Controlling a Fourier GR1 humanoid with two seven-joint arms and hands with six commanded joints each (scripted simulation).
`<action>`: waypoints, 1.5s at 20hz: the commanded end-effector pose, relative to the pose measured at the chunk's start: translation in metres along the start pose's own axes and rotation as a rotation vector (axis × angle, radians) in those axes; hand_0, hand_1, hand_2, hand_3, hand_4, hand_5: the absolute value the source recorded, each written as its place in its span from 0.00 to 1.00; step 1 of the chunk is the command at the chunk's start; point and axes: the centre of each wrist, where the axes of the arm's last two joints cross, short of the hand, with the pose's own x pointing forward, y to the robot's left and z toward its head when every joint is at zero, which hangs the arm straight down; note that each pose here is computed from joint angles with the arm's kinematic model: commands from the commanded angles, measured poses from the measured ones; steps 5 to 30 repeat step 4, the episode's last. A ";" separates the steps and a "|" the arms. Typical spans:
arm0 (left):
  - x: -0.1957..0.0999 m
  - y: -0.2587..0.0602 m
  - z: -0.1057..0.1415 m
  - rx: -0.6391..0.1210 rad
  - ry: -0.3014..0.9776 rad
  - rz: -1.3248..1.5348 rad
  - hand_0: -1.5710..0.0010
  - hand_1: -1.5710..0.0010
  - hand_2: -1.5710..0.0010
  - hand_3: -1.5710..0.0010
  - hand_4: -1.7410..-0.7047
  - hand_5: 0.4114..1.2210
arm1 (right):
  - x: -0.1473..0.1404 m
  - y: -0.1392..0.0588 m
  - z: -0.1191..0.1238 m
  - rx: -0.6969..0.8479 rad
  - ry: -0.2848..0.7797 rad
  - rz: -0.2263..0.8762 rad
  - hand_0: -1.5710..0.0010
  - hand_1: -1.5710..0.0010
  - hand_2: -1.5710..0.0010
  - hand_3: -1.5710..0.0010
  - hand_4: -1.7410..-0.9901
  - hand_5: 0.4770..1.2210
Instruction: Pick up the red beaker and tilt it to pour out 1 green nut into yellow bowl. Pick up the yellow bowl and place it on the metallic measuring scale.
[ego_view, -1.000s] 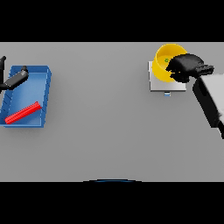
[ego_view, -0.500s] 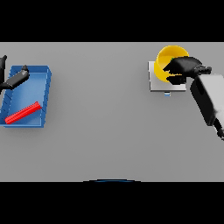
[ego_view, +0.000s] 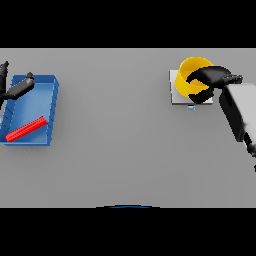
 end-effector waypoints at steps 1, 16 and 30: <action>0.000 0.000 0.000 0.002 0.000 0.006 1.00 1.00 1.00 1.00 0.90 0.40 | -0.002 0.000 0.001 0.006 0.007 0.003 0.93 0.94 0.87 0.74 0.54 0.35; -0.003 0.001 -0.003 0.001 0.015 0.011 1.00 1.00 1.00 1.00 0.89 0.40 | 0.002 -0.001 -0.003 0.015 0.020 0.009 0.97 0.97 0.93 0.78 0.58 0.34; -0.003 0.001 -0.003 0.001 0.015 0.011 1.00 1.00 1.00 1.00 0.89 0.40 | 0.002 -0.001 -0.003 0.015 0.020 0.009 0.97 0.97 0.93 0.78 0.58 0.34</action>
